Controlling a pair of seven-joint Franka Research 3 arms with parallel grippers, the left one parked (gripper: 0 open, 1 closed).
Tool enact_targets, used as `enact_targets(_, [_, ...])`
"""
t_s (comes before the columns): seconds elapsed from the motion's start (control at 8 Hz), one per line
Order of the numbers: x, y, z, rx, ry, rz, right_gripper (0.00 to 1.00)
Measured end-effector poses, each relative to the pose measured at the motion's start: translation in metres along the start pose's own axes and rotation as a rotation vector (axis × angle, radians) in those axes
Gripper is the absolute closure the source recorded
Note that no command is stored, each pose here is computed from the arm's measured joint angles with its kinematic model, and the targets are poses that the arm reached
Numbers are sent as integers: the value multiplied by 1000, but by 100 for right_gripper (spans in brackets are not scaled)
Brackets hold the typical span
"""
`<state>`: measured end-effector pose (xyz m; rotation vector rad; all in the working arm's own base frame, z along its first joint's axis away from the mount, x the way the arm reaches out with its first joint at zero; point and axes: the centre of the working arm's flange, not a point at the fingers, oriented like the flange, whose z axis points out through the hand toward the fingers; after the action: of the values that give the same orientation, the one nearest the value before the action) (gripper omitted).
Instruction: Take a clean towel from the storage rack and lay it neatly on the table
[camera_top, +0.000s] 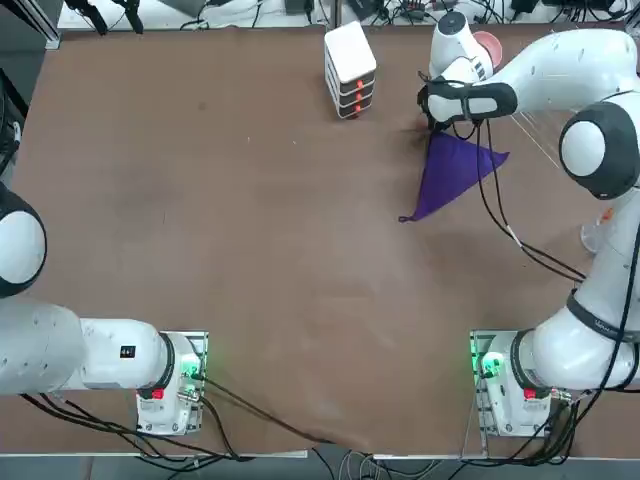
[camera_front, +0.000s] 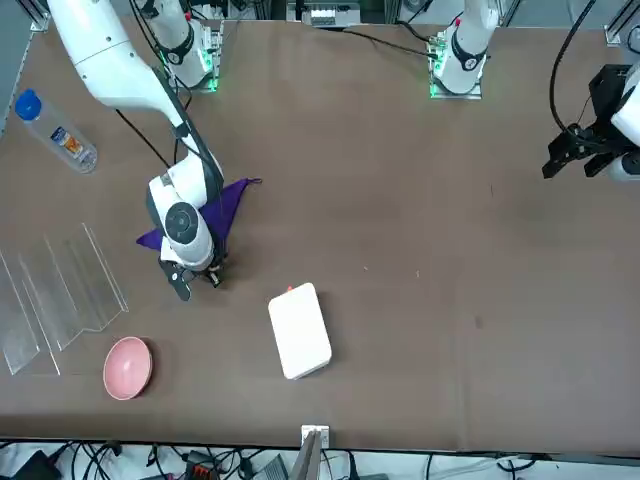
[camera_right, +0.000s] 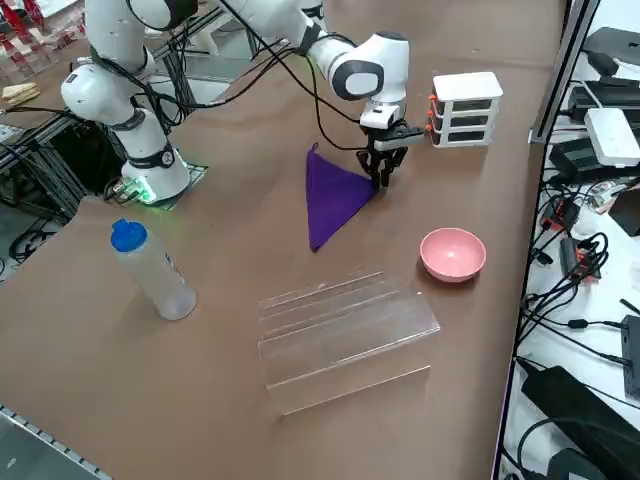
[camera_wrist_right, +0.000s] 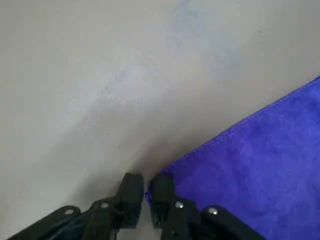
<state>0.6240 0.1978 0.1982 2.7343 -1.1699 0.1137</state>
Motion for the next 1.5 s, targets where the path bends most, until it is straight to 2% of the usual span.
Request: enact_targets(1.5, [4, 2, -4, -43, 0, -1, 96])
